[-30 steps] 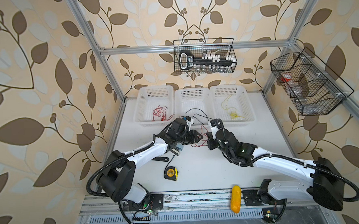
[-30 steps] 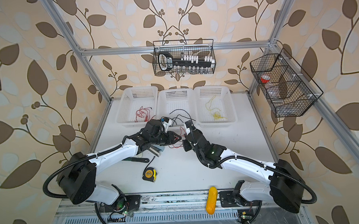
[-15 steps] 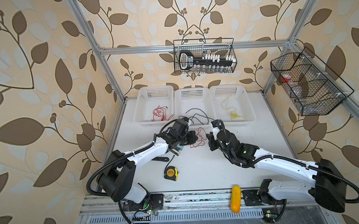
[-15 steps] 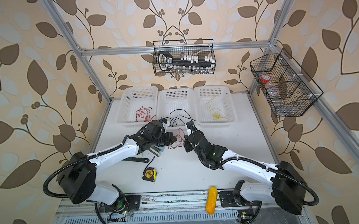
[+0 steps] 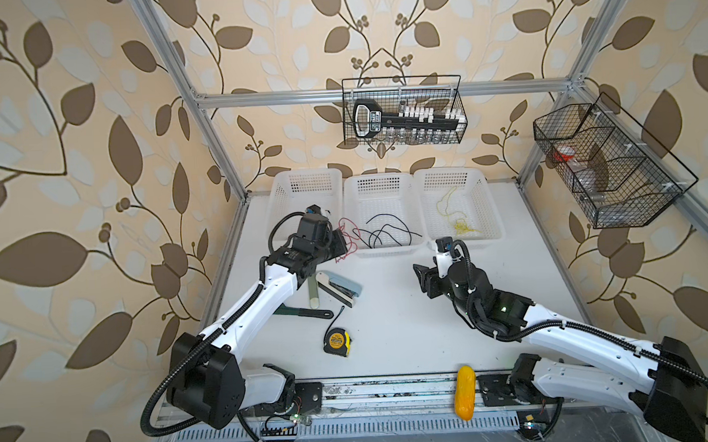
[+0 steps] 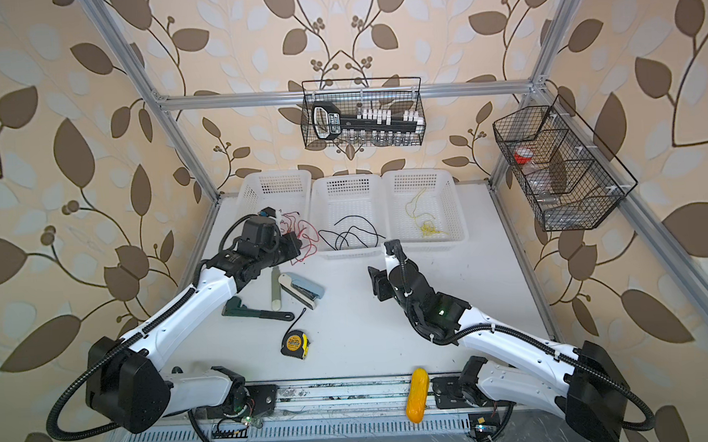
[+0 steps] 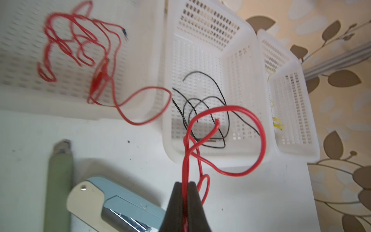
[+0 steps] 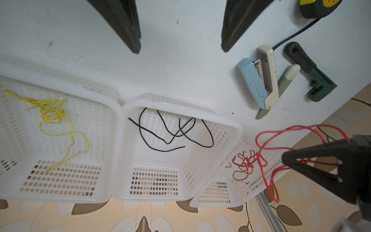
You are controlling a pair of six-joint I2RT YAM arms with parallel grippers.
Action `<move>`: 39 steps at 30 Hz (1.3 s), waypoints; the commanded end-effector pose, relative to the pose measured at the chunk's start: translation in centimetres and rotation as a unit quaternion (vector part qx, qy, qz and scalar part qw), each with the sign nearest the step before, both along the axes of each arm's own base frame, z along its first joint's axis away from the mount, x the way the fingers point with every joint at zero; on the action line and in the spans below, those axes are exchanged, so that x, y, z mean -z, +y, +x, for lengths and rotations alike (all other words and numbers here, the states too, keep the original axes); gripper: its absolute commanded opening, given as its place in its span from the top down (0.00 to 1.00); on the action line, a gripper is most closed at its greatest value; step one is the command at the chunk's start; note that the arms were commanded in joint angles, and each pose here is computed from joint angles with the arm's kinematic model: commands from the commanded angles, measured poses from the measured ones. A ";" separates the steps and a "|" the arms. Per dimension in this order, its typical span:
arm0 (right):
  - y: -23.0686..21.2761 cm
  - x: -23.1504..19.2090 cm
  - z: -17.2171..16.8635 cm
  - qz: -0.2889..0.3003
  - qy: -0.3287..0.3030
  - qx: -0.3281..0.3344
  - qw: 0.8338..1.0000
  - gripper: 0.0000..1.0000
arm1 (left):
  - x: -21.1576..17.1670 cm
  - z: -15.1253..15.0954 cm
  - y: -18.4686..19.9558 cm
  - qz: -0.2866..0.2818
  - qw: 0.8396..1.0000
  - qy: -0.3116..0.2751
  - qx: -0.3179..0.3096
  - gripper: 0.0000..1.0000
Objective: Untangle the cables
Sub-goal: 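Lower the red wire into the basket nearest the left arm and open left gripper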
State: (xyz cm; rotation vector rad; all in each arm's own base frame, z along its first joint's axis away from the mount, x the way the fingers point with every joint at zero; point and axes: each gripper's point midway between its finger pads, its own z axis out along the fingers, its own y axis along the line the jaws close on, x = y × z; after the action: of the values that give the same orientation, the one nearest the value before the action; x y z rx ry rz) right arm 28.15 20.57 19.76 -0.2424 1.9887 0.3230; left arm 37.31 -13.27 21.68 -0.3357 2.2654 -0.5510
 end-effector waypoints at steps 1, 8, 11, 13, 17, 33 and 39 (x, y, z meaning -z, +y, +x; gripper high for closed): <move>-0.3 1.3 -0.1 -0.013 0.013 0.003 1.000 0.33 | -2.7 1.6 3.2 0.026 0.998 -0.027 -0.041 1.00; -0.3 2.4 -0.4 -0.017 0.025 0.000 1.000 0.28 | -0.9 7.4 8.3 0.032 0.994 0.007 -0.106 1.00; -0.5 2.4 -0.5 -0.020 0.026 0.001 0.999 0.26 | 0.8 9.9 9.6 0.022 0.992 0.030 -0.117 1.00; -0.7 2.3 -0.5 -0.022 0.024 0.003 0.999 0.25 | 2.3 11.2 10.2 0.021 0.991 0.051 -0.119 1.00; -1.1 2.6 -0.7 -0.028 0.026 0.005 0.999 0.25 | 4.9 13.2 10.5 0.017 0.990 0.076 -0.114 1.00; -1.0 2.8 -0.3 -0.031 0.025 0.005 0.999 0.22 | 4.6 13.5 10.5 0.026 0.992 0.067 -0.101 0.11; -2.3 2.4 -0.3 -0.042 0.018 0.019 0.999 0.17 | 1.7 11.6 11.7 0.058 0.990 0.047 -0.117 0.01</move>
State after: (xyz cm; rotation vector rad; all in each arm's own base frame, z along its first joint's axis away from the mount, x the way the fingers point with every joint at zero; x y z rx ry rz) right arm 27.99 19.40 17.55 -0.2566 2.0404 0.2669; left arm 50.14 -2.37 15.17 -0.6139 2.3813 -0.3351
